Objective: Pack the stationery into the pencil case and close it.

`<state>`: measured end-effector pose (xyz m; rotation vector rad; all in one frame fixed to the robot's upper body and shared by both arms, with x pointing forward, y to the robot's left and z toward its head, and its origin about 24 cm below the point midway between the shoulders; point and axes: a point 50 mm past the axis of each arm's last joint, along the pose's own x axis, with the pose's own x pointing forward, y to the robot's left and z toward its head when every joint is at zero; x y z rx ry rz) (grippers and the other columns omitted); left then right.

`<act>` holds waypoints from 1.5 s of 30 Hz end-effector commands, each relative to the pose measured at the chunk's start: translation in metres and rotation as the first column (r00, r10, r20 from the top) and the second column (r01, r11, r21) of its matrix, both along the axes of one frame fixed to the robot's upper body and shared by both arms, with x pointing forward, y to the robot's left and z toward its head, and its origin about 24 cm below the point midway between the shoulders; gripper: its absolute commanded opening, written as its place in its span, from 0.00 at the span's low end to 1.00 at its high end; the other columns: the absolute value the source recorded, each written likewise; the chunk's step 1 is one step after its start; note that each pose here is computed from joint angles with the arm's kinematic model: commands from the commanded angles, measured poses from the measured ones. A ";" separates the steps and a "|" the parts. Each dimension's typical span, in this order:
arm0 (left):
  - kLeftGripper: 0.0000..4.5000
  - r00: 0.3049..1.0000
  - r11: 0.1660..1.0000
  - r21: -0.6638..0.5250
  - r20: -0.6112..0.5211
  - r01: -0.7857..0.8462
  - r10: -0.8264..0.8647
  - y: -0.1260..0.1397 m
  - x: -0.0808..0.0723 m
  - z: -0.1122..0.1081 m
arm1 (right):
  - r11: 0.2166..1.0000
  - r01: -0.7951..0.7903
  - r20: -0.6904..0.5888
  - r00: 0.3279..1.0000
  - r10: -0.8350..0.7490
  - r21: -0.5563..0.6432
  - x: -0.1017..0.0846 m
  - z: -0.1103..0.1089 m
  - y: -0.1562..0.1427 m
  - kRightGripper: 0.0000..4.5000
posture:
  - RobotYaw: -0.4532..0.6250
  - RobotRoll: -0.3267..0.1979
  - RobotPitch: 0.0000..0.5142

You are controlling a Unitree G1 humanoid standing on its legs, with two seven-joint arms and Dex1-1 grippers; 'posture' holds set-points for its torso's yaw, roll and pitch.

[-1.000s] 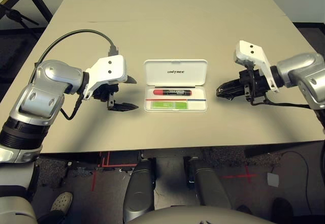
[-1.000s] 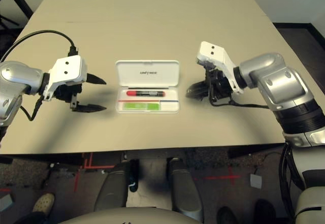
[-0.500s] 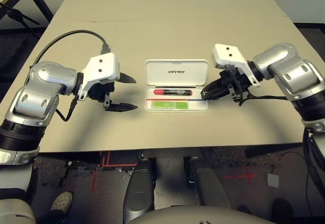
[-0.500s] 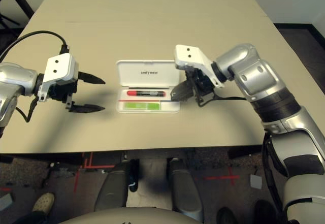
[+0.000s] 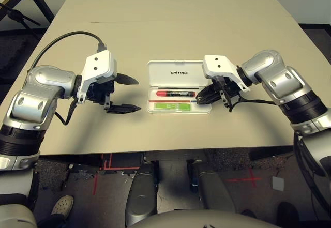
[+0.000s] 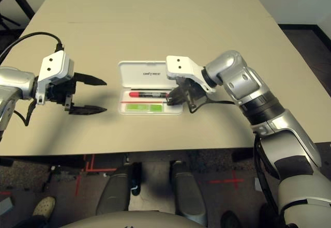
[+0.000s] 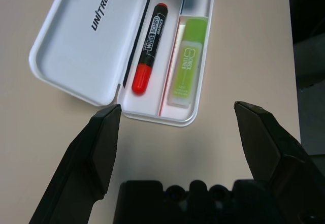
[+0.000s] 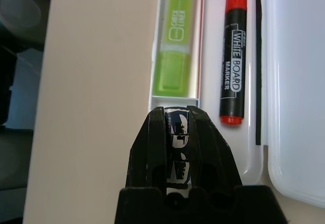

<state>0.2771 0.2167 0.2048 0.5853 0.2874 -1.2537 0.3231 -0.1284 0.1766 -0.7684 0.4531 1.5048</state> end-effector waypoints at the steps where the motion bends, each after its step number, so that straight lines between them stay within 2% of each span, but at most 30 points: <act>1: 1.00 1.000 1.000 -0.009 -0.009 -0.008 0.008 0.003 -0.002 0.001 | 1.000 -0.003 0.004 1.000 0.003 -0.016 0.000 -0.009 0.000 0.07 | 0.56 0.62 0.33; 17: 1.00 1.000 1.000 -0.010 -0.009 -0.023 0.023 0.004 -0.002 0.001 | 1.000 0.006 -0.026 1.000 -0.006 -0.001 -0.001 -0.015 0.000 0.07 | 0.56 0.62 0.33; 18: 1.00 1.000 1.000 -0.011 -0.009 -0.024 0.024 0.004 -0.002 0.001 | 1.000 0.004 -0.028 1.000 -0.004 0.000 -0.002 -0.015 0.000 0.24 | 0.56 0.62 0.34; 21: 1.00 1.000 0.999 -0.015 -0.006 -0.031 0.030 0.004 0.000 0.002 | 1.000 -0.003 -0.041 0.999 0.004 0.004 -0.003 -0.014 0.000 0.45 | 0.56 0.62 0.34; 27: 1.00 0.996 0.993 -0.075 -0.017 -0.094 0.093 0.001 0.009 0.009 | 0.999 -0.030 -0.060 0.998 0.032 0.030 -0.006 -0.002 -0.005 0.96 | 0.55 0.62 0.33; 28: 1.00 0.995 0.992 -0.083 -0.018 -0.100 0.098 0.001 0.010 0.011 | 0.999 -0.042 -0.055 0.998 0.043 0.033 -0.006 0.001 -0.007 0.99 | 0.55 0.62 0.33; 32: 1.00 0.991 0.987 -0.088 -0.014 -0.133 0.132 0.001 0.018 0.015 | 0.997 -0.058 -0.032 0.998 0.060 0.050 -0.007 0.010 -0.017 0.99 | 0.54 0.62 0.33; 37: 1.00 0.963 0.963 -0.042 0.022 -0.266 0.268 0.010 0.037 0.014 | 0.979 -0.095 -0.072 0.991 0.110 0.183 -0.013 0.027 -0.038 0.99 | 0.52 0.62 0.33; 40: 1.00 0.940 0.940 -0.006 0.031 -0.341 0.341 0.018 0.048 0.012 | 0.973 -0.068 -0.067 0.994 0.085 0.222 -0.013 0.037 -0.057 0.99 | 0.51 0.62 0.32; 43: 0.87 0.924 0.925 0.032 0.063 -0.379 0.377 0.027 0.055 0.011 | 0.970 -0.049 -0.036 0.998 0.059 0.240 -0.013 0.045 -0.072 1.00 | 0.50 0.62 0.32; 45: 0.72 0.908 0.907 0.055 0.079 -0.417 0.412 0.033 0.062 0.010 | 0.970 -0.029 -0.030 0.999 0.037 0.242 -0.013 0.048 -0.080 1.00 | 0.49 0.62 0.31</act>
